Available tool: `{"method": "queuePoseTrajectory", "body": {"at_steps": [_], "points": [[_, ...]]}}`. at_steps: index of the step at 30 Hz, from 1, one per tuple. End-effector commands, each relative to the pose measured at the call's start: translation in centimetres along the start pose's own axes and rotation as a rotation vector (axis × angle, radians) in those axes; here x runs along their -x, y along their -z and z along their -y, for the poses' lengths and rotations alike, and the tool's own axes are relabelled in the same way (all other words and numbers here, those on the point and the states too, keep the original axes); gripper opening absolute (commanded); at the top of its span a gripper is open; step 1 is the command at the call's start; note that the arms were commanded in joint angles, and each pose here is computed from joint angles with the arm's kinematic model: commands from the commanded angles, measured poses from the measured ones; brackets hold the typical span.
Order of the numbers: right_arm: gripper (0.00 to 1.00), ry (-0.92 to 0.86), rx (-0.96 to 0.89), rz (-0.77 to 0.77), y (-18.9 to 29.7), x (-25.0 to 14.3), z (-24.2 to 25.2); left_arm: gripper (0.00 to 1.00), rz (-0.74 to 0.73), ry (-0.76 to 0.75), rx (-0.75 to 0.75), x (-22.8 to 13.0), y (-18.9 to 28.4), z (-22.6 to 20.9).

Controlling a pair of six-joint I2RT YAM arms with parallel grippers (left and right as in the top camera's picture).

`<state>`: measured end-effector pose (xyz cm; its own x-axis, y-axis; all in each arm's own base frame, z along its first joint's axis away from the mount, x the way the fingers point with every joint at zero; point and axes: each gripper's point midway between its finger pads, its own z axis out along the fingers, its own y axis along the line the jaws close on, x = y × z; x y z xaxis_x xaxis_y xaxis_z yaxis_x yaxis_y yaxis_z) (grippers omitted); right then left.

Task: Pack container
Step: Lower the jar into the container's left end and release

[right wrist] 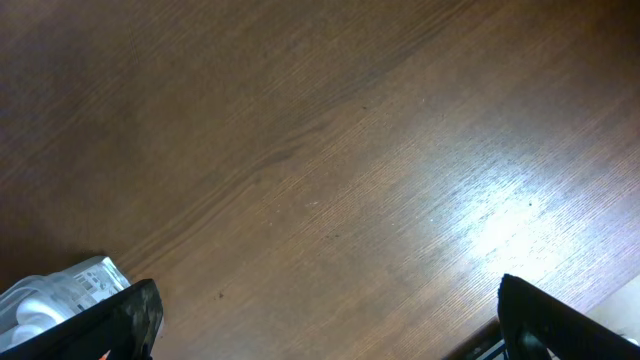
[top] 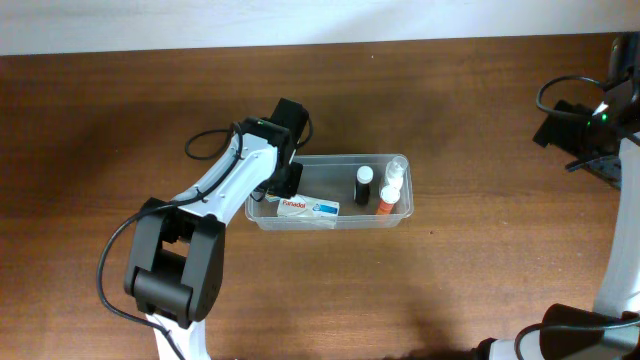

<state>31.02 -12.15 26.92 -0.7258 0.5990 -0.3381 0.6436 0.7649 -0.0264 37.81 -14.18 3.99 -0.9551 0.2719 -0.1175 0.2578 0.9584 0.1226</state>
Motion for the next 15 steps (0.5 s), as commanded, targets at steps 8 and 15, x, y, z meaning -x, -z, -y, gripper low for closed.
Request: {"method": "queuePoseTrajectory", "body": {"at_steps": [8,15], "points": [[0.98,-0.004,-0.005,0.03,0.7,0.4,0.3,0.42,-0.057,0.0,0.023,-1.4,-0.6,-0.2],[0.98,-0.004,-0.006,0.03,0.7,0.4,0.3,0.42,-0.084,-0.003,0.022,-2.0,-0.5,-0.2]]}}
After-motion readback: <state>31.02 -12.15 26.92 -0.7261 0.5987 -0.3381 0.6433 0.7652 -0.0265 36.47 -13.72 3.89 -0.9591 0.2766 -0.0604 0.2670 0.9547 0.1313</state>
